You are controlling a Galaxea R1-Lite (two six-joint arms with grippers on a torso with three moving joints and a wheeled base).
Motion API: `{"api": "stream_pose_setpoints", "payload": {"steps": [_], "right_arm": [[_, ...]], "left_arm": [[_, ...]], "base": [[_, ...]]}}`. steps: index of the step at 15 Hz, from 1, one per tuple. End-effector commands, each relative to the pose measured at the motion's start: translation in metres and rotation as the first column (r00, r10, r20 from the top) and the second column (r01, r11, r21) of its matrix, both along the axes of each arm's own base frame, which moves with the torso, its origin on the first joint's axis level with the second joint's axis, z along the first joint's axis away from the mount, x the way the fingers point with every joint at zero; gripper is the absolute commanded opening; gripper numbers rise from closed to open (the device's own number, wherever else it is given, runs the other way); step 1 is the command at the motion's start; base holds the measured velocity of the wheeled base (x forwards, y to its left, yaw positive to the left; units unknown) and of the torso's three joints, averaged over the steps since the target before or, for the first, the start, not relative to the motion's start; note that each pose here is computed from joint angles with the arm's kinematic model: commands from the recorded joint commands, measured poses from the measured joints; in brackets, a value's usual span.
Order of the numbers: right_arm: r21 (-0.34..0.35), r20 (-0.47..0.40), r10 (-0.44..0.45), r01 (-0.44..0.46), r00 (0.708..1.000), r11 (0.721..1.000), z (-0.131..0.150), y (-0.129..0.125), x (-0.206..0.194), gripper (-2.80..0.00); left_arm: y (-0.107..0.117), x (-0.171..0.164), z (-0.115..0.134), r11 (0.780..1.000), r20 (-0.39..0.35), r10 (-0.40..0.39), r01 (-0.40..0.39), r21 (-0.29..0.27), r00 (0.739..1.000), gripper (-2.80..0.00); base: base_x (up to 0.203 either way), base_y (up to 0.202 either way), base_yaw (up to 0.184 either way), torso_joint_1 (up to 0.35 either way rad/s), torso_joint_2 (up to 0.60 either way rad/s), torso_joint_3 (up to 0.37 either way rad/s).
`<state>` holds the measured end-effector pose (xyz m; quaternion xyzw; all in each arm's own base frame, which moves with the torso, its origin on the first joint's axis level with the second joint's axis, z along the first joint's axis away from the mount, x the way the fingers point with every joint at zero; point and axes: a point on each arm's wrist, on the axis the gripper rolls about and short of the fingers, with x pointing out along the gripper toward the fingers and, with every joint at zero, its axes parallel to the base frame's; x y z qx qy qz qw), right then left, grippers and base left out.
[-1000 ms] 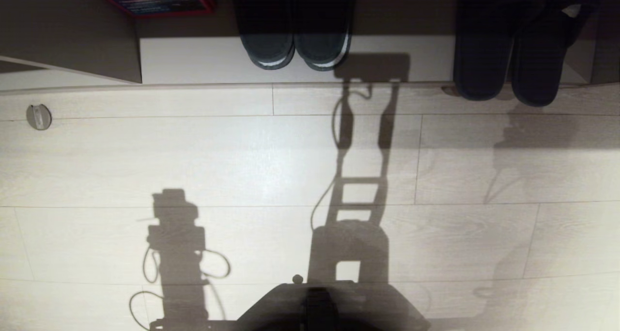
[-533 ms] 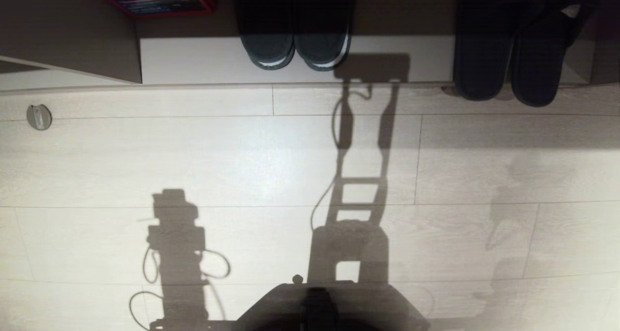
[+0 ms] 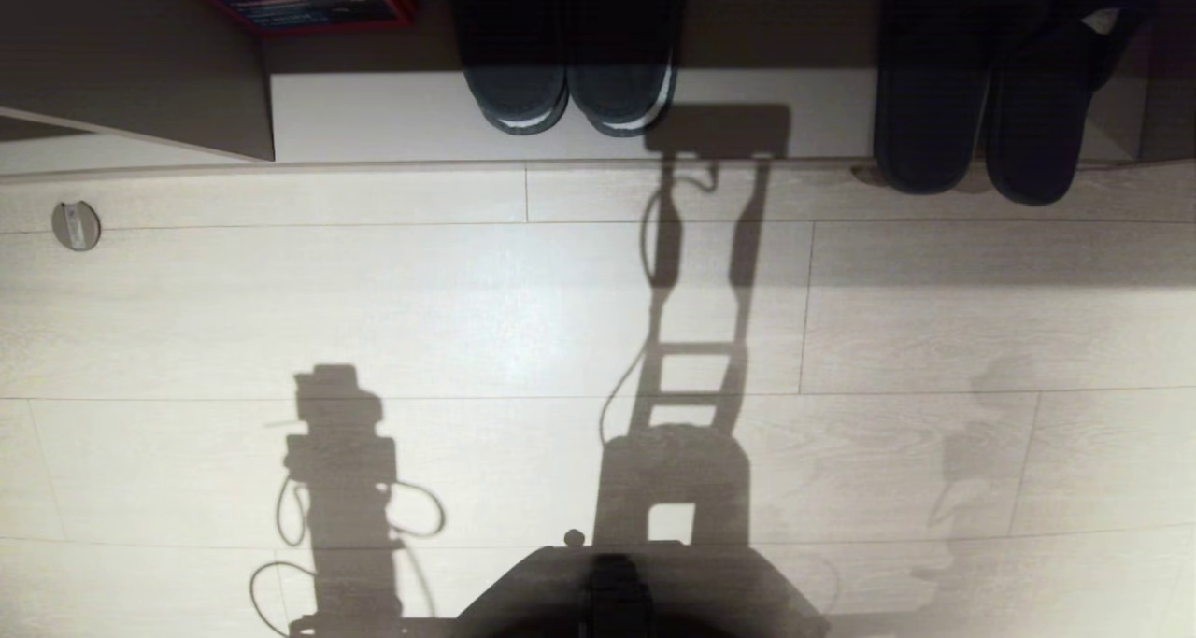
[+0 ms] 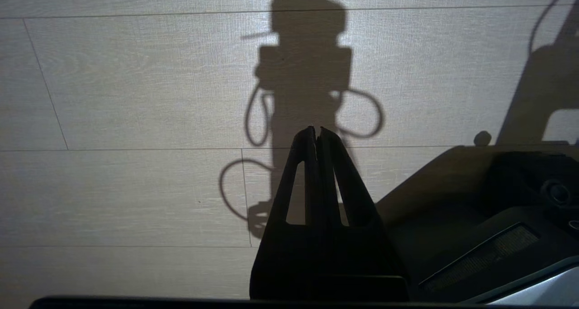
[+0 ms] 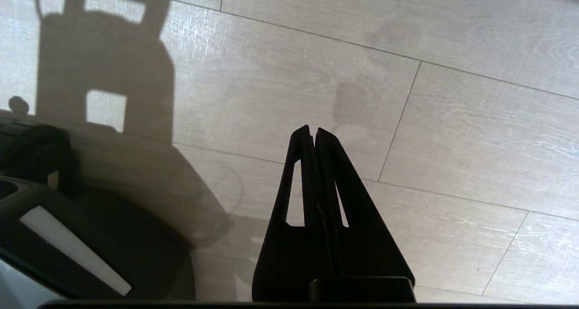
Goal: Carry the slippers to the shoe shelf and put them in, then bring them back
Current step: Pick up the slippers in the shoe cabinet
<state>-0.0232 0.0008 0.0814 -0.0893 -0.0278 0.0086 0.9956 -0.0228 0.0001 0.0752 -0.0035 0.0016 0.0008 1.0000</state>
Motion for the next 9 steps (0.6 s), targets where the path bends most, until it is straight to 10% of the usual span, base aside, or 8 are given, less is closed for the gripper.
{"api": "stream_pose_setpoints", "payload": {"steps": [1,9], "right_arm": [[-0.002,0.001,0.001,-0.001,1.000,1.000,-0.0009,0.0000,-0.0001,-2.80],[0.043,-0.049,0.003,-0.001,0.999,0.999,-0.0062,-0.0001,0.0002,-2.80]], "left_arm": [[0.0000,0.0000,0.0000,1.000,0.000,0.000,0.000,-0.001,1.000,-2.80],[0.0001,0.0001,-0.0001,1.000,-0.003,0.002,-0.002,-0.005,1.000,-2.80]], "base": [[0.000,0.000,0.000,0.000,0.00,0.000],[0.000,0.000,0.000,0.000,0.00,0.000]]}}
